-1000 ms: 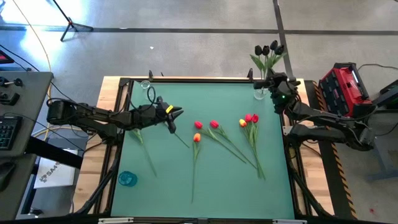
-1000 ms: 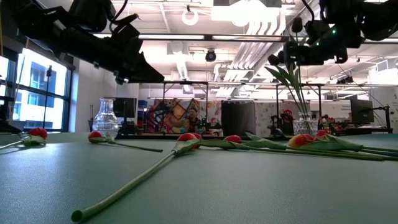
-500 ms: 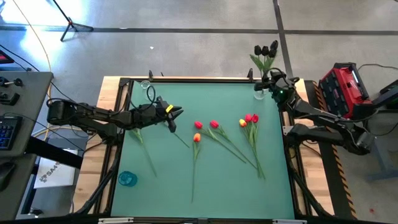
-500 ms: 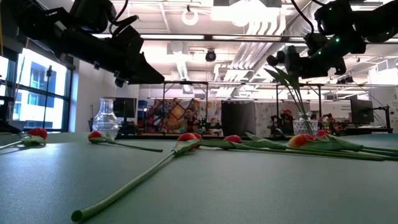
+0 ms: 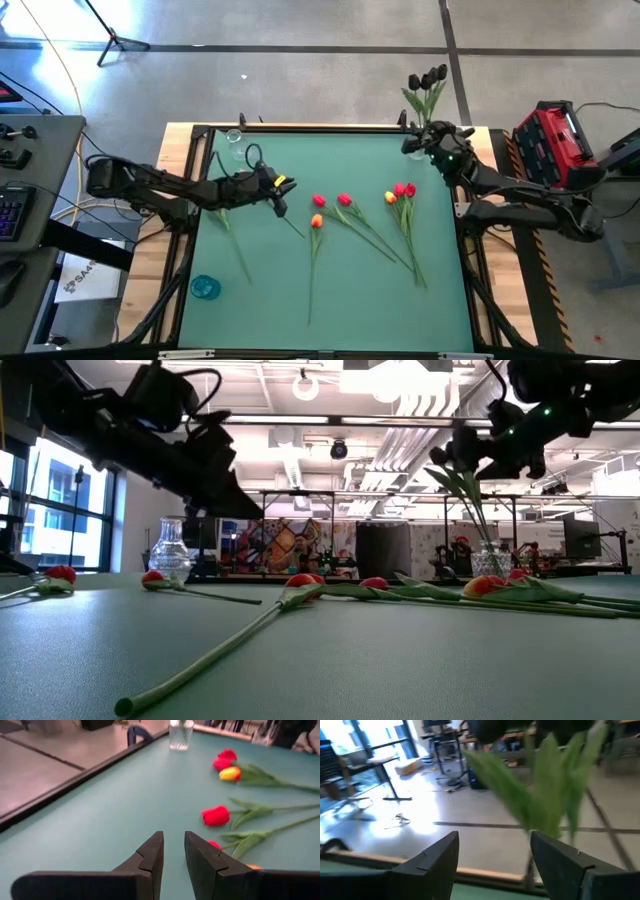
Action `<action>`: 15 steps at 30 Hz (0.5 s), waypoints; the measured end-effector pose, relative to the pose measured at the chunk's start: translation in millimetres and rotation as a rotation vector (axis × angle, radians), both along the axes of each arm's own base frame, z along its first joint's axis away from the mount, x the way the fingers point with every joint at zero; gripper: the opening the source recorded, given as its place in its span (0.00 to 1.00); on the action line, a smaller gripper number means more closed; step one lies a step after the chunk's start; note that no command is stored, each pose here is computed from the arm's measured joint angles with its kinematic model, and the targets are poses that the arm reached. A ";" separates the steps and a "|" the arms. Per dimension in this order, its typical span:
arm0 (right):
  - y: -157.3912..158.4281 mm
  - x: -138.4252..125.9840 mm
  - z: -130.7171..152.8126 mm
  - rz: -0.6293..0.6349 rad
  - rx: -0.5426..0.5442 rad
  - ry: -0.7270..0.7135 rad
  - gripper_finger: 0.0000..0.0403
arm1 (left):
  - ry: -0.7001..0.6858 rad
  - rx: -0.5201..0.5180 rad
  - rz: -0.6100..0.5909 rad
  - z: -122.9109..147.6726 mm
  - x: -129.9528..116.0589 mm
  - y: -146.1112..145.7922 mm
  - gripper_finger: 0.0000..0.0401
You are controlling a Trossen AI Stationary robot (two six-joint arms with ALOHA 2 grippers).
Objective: Sort flowers into vase by color
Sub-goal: Put the red tulip into the left transparent vase
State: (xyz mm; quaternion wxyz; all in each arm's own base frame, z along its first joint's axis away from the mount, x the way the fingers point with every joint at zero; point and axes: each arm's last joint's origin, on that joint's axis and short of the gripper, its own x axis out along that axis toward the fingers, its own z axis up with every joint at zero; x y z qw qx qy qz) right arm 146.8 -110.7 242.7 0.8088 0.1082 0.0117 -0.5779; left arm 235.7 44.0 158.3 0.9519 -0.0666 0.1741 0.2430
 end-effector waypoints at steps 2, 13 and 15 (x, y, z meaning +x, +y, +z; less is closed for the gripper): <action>5.8 4.1 -1.4 0.046 0.019 -0.011 0.59 | 0.017 -0.007 0.006 -5.5 1.7 0.3 0.17; 46.7 36.7 11.0 0.381 -0.091 -0.101 0.59 | -0.016 -0.011 0.003 -18.4 11.5 1.5 0.17; 52.0 43.4 10.4 0.447 -0.097 -0.118 0.59 | -0.035 -0.008 0.002 -17.8 12.8 1.6 0.17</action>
